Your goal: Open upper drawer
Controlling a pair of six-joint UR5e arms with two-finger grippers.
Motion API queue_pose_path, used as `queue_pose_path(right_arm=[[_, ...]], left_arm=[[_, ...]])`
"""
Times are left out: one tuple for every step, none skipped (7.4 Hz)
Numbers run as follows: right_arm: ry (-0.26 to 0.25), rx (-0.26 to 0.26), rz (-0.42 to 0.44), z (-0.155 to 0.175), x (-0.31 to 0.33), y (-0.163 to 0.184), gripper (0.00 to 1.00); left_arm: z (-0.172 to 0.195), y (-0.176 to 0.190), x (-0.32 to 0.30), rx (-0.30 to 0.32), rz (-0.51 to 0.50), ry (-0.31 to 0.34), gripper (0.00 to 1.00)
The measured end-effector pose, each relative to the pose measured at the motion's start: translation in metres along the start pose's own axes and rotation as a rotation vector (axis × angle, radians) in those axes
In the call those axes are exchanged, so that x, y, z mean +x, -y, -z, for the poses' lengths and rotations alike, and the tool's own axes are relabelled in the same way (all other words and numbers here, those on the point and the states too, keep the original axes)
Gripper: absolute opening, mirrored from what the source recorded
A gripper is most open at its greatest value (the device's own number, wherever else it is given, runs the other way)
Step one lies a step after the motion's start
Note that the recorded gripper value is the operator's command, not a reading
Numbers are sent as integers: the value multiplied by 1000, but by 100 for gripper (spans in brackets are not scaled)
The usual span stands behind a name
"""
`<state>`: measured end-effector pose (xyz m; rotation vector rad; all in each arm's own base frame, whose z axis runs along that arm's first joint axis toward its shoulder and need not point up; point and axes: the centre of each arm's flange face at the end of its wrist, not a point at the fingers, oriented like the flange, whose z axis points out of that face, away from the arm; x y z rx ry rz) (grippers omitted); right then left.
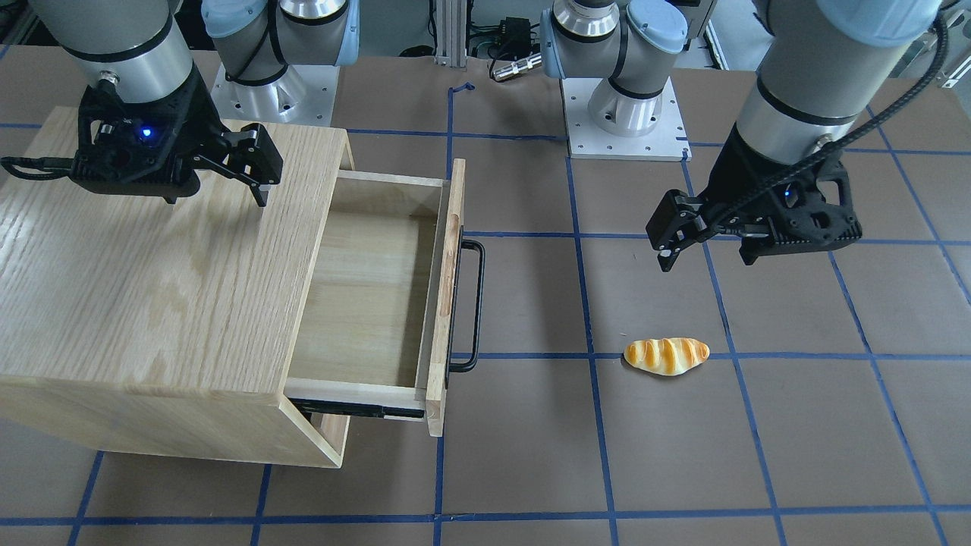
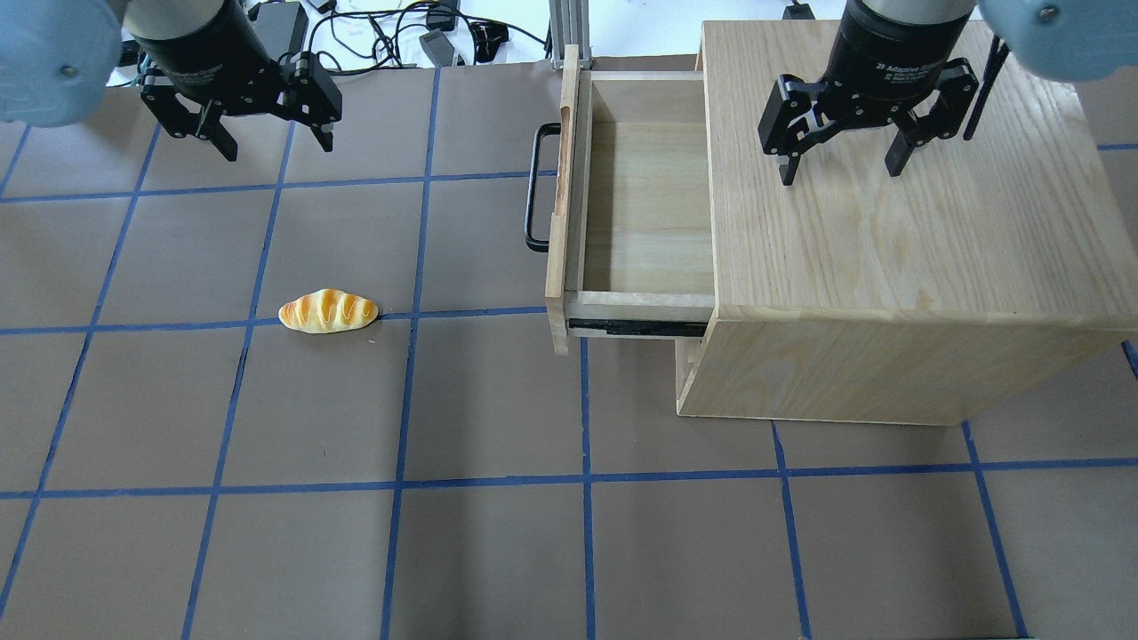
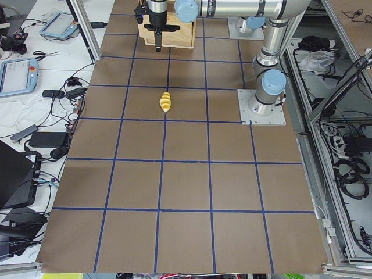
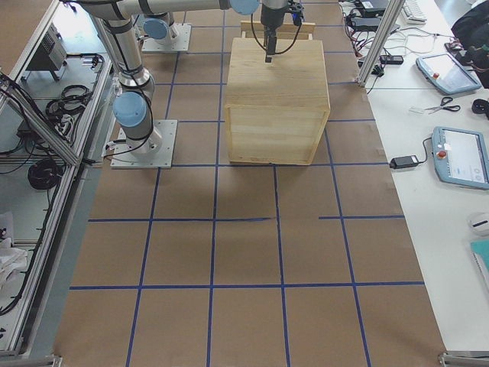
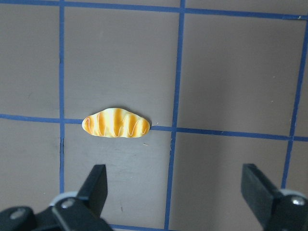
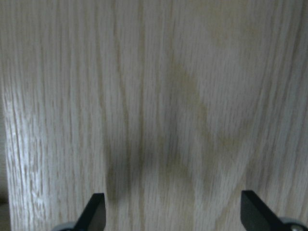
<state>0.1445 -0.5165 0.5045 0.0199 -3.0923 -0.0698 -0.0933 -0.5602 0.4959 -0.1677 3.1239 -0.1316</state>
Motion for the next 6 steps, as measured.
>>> queue_pose_path(right_arm=[[0, 0, 0, 0, 0, 0, 100], [0, 1, 0, 0, 0, 0, 100], [0, 1, 1, 0, 0, 0, 100], [0, 1, 1, 0, 0, 0, 100], [0, 1, 0, 0, 0, 0, 100], [0, 1, 0, 0, 0, 0, 100]], left_arm=[[4, -2, -10, -2, 10, -11, 100], [6, -6, -15, -3, 15, -4, 100], [5, -11, -19, -5, 18, 8, 100], [5, -15, -22, -4, 21, 13, 100], [6, -17, -22, -3, 21, 15, 100], [7, -19, -21, -2, 20, 16, 100]])
